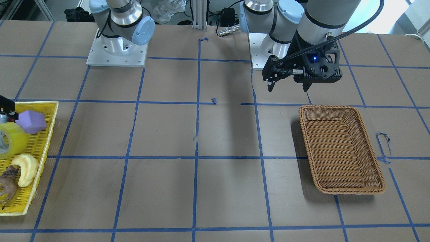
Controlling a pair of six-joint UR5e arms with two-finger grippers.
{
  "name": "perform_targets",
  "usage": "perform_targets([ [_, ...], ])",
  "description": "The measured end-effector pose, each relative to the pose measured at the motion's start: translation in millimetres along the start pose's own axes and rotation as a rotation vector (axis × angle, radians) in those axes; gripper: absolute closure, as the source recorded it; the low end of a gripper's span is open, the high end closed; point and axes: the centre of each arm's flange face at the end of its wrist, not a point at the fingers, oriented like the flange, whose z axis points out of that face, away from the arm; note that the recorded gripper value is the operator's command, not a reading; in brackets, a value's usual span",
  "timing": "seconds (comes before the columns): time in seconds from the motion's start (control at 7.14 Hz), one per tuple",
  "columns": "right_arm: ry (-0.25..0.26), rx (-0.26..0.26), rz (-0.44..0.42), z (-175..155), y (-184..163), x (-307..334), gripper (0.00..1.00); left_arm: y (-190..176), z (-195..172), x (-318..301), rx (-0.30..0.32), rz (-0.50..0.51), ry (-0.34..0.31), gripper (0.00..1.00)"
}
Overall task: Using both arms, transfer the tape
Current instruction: 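Move the right gripper over the yellow tray to the yellow tape roll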
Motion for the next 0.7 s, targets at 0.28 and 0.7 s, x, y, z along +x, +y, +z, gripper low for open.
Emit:
perform_targets([
  [0.28, -0.043, -0.022, 0.019, 38.5, 5.7, 36.8, 0.0, 0.0, 0.1, 0.0, 0.0, 0.0, 0.0, 0.0],
  [0.7, -0.082, -0.048, 0.042, 79.1, -2.8, 53.1, 0.08, 0.0, 0.2, -0.2, 0.0, 0.0, -0.001, 0.0],
])
